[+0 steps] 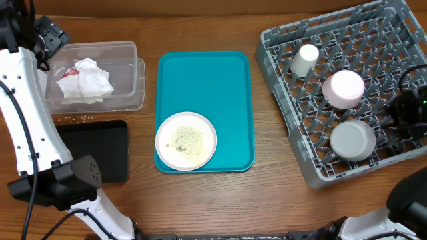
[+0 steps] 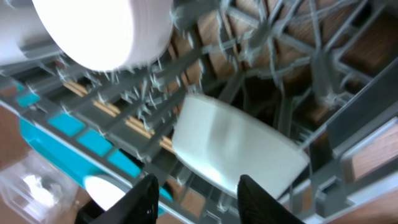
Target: Sort waste into correct bins and load items into the dishwasher
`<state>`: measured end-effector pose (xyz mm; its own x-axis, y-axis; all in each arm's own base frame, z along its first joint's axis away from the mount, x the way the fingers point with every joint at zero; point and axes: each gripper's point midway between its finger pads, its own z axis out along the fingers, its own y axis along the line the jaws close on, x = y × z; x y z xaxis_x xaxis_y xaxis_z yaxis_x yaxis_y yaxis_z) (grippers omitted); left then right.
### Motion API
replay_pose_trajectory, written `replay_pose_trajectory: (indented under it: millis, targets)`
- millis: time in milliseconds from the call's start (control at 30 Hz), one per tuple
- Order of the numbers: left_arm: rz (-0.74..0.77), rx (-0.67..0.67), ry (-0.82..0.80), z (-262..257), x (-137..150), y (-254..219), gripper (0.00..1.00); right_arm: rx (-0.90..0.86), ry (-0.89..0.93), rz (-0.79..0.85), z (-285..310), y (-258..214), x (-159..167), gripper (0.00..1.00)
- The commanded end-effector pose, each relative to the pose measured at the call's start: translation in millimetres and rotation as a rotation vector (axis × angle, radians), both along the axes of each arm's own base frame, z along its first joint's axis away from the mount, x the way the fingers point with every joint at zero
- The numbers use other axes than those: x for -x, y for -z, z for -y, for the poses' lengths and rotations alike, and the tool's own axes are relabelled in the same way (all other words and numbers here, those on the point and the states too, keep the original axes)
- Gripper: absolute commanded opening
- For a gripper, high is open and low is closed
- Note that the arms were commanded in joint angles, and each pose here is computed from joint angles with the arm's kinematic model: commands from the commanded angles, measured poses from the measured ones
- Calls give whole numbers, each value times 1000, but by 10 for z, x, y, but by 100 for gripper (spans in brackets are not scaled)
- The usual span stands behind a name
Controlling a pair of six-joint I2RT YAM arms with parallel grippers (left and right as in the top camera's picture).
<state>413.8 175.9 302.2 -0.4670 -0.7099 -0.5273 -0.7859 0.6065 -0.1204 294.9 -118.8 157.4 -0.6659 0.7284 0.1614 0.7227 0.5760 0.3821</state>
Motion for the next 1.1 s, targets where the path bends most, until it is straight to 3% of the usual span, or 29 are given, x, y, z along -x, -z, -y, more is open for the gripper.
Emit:
replay_pose_trajectory:
  millis: [0, 167, 400, 633, 767, 1067]
  targets:
    - [-12, -4, 16, 21, -23, 33, 100, 34, -132, 23, -233, -147, 10, 38]
    - [-13, -4, 16, 21, -22, 34, 100, 45, -281, -82, -659, -97, 120, 17]
    - [-12, -4, 16, 21, -23, 33, 100, 272, -248, -301, -708, 13, 302, 15]
    - [-13, -4, 16, 21, -22, 34, 100, 359, -154, -440, -555, 203, 530, 13]
    - [-12, -4, 16, 21, -23, 33, 100, 359, -105, -438, -430, 320, 527, 15]
    - [-12, -4, 16, 21, -23, 33, 100, 405, 40, -271, -13, 394, 157, 14]
